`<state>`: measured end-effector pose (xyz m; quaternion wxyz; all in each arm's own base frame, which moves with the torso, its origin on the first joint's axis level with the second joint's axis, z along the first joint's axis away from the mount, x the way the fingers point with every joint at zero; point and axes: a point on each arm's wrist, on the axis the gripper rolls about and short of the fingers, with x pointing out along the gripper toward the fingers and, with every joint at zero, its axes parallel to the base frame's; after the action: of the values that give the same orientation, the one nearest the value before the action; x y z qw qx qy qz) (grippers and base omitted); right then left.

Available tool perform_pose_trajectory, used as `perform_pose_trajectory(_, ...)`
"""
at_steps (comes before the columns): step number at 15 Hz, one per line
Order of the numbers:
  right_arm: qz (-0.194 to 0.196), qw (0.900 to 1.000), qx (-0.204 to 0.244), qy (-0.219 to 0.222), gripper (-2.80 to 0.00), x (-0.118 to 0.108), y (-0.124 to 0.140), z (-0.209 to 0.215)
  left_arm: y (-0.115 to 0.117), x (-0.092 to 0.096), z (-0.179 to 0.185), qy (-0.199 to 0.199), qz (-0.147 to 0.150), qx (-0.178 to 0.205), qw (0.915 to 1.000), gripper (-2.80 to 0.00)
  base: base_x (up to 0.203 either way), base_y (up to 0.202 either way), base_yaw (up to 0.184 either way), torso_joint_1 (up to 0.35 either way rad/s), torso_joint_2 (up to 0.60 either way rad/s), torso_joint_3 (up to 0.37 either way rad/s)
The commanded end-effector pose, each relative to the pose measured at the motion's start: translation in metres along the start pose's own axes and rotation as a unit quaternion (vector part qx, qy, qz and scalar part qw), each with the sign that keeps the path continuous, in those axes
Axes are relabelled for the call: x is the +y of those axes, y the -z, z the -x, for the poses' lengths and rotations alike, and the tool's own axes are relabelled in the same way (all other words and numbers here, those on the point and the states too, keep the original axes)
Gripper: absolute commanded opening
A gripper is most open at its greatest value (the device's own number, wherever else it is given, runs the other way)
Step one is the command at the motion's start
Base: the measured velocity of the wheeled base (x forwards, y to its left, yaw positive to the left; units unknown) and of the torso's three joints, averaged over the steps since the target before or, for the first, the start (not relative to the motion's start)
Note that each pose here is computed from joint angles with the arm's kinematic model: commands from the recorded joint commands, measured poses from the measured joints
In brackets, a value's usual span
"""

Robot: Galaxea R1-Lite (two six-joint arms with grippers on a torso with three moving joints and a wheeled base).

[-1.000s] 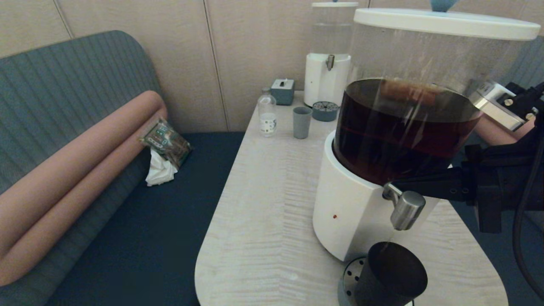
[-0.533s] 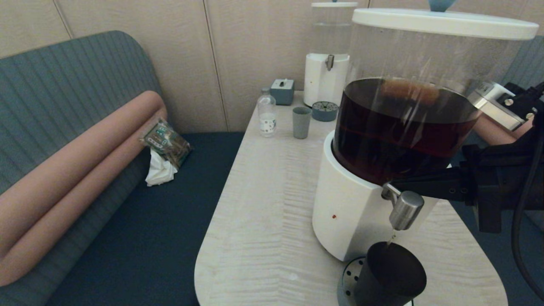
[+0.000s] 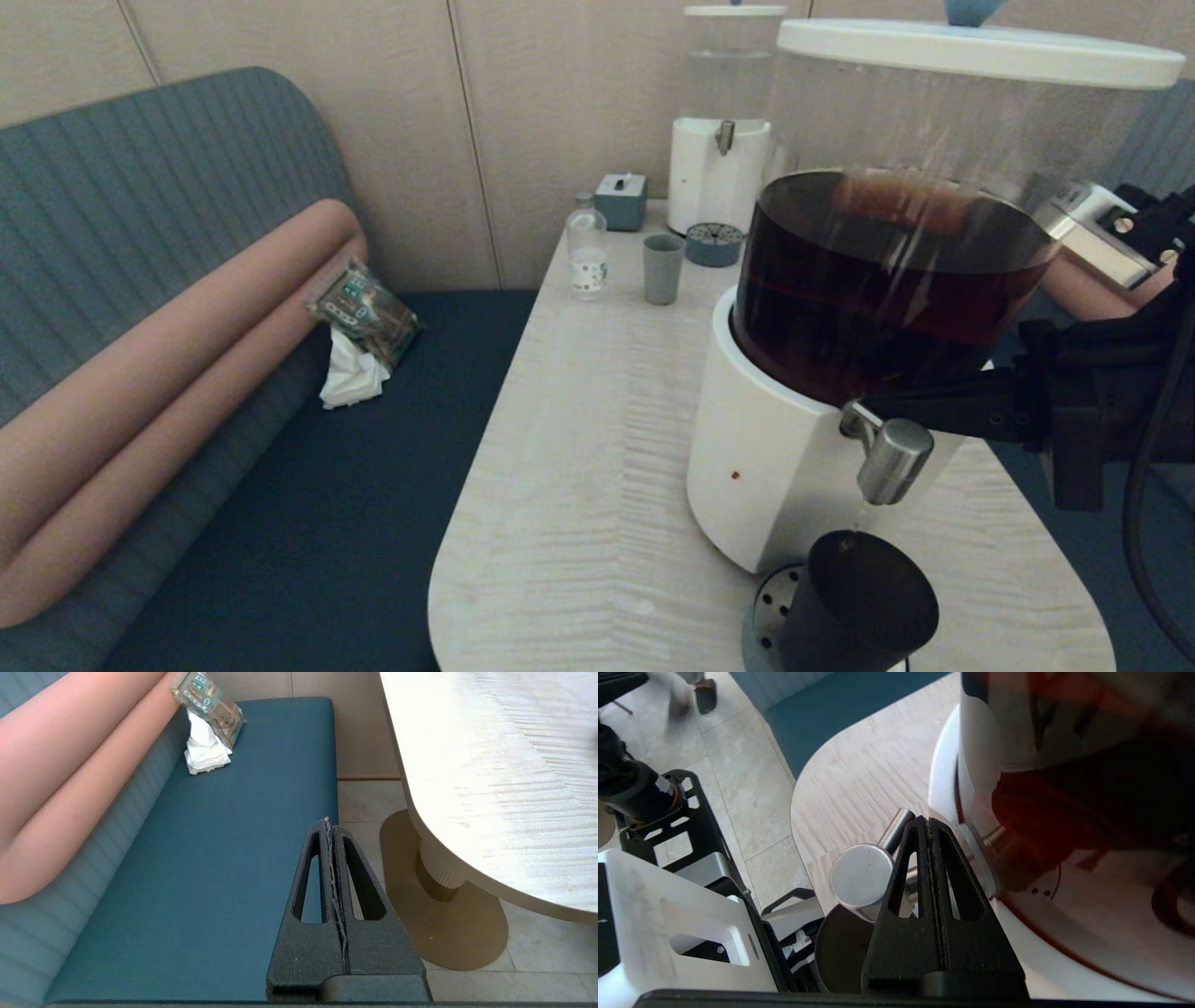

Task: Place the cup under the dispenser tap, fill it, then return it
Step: Turn on the faucet

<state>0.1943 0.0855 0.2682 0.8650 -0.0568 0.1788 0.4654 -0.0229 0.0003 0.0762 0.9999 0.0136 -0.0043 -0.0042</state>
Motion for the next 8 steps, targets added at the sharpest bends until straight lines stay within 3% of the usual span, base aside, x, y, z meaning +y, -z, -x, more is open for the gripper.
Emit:
perform_pose_trajectory(1, -0.001, 1.0, -0.001, 0.011, -2.8, -0.002, 0.002, 0.004, 0.0, 0.0, 0.0, 0.0, 0.0, 0.0, 1.0, -2.8, 0.0, 0.0, 0.0, 0.0, 0.0, 0.0)
perform_pose_trajectory(8, -0.006, 0.999, -0.013, 0.04, -2.8, -0.003, 0.006, 0.022, 0.0, 0.0, 0.0, 0.0, 0.0, 0.0, 1.0, -2.8, 0.0, 0.0, 0.0, 0.0, 0.0, 0.0)
